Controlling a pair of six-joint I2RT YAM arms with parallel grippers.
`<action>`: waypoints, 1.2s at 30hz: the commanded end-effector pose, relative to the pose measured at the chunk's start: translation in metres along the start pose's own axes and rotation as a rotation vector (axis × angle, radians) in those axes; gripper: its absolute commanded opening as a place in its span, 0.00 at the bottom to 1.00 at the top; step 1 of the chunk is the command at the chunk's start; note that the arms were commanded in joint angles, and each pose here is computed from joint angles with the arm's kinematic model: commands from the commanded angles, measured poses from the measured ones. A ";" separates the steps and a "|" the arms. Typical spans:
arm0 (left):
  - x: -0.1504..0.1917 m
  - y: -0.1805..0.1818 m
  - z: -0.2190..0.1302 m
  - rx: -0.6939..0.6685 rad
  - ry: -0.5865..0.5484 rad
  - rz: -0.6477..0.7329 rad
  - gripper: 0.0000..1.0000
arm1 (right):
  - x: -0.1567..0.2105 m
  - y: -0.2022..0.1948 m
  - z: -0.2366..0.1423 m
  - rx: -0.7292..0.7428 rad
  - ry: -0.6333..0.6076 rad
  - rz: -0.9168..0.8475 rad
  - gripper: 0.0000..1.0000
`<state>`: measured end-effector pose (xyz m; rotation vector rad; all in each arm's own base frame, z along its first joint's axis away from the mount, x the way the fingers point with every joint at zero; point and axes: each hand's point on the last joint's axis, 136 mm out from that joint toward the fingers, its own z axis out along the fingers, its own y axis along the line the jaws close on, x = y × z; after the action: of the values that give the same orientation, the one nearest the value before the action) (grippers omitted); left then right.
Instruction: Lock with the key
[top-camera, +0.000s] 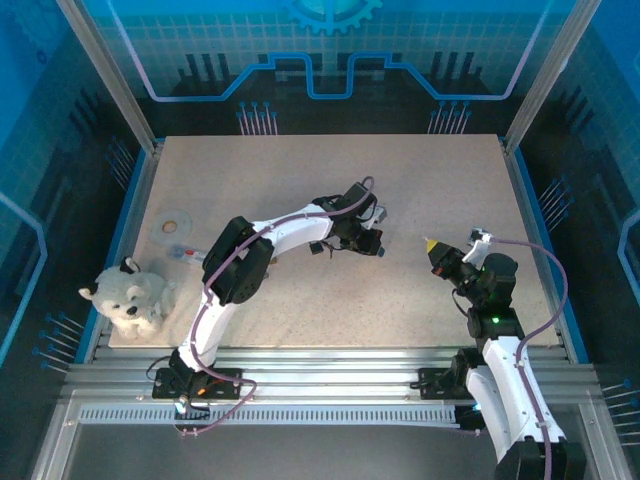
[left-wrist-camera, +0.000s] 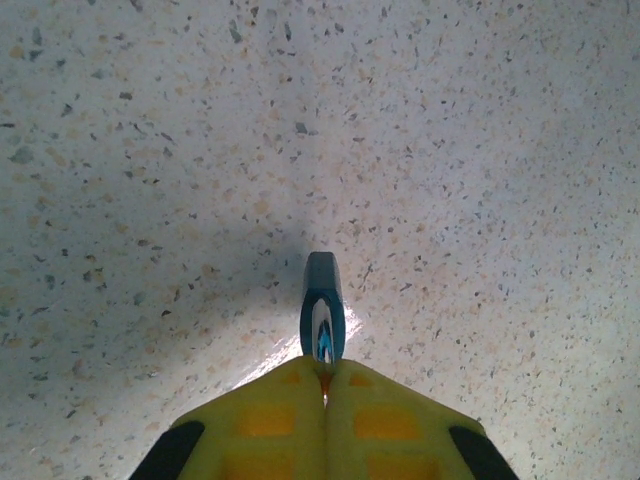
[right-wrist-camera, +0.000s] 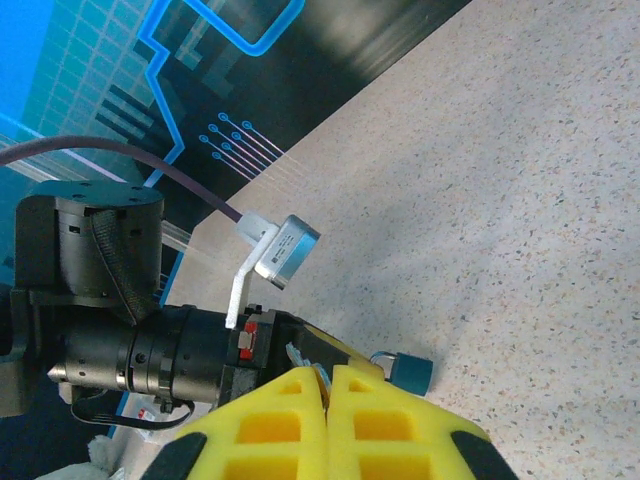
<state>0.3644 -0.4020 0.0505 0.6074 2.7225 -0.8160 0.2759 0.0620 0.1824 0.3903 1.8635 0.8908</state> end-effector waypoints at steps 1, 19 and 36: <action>0.004 0.001 0.007 -0.014 0.032 0.017 0.00 | 0.001 -0.003 0.000 -0.006 0.001 0.009 0.00; -0.002 0.005 0.006 -0.052 0.045 0.042 0.05 | 0.003 -0.003 0.002 -0.009 0.013 0.014 0.00; -0.007 0.011 0.011 -0.080 0.047 0.051 0.16 | 0.004 -0.002 0.003 -0.014 0.021 0.015 0.00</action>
<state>0.3762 -0.4036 0.0439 0.6625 2.7391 -0.7254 0.2769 0.0655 0.1781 0.3840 1.8840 0.9122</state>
